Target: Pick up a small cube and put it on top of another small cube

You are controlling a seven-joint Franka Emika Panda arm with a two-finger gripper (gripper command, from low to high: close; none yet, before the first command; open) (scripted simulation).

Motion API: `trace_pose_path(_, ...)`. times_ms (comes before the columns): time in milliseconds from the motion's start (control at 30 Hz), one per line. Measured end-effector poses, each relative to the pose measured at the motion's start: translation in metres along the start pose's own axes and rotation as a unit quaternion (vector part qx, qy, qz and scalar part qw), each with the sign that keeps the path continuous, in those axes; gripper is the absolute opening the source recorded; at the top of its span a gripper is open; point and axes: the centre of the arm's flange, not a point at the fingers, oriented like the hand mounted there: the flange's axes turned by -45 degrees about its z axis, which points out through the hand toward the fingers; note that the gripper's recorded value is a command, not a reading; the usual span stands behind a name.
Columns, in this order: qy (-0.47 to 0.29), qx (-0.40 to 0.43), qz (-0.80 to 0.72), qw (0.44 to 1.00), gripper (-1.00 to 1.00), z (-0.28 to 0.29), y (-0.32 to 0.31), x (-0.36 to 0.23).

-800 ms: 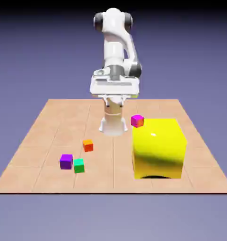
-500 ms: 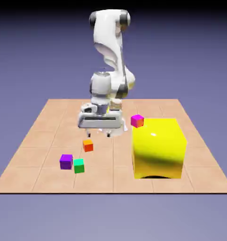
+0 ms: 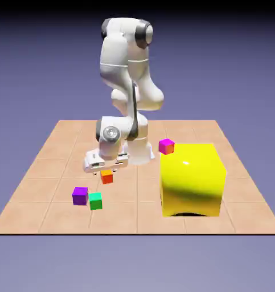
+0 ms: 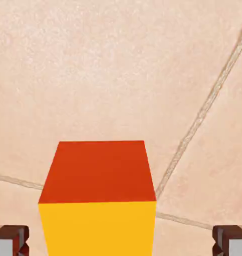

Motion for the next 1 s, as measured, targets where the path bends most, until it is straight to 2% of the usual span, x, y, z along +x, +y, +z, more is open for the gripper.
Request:
trace_pose_path(67, 0.004, 0.007, -0.003, 1.0, 0.0, 0.012, -0.003, 0.002)
trace_pose_path(100, 0.006, 0.009, -0.004, 1.0, -1.0, 0.015, -0.005, 0.003)
trace_pose_path(600, 0.007, 0.011, -0.004, 1.0, -1.0, -0.052, -0.003, -0.007)
trace_pose_path(1000, 0.002, -0.006, -0.03, 1.0, -1.0, -0.144, 0.07, 0.086)
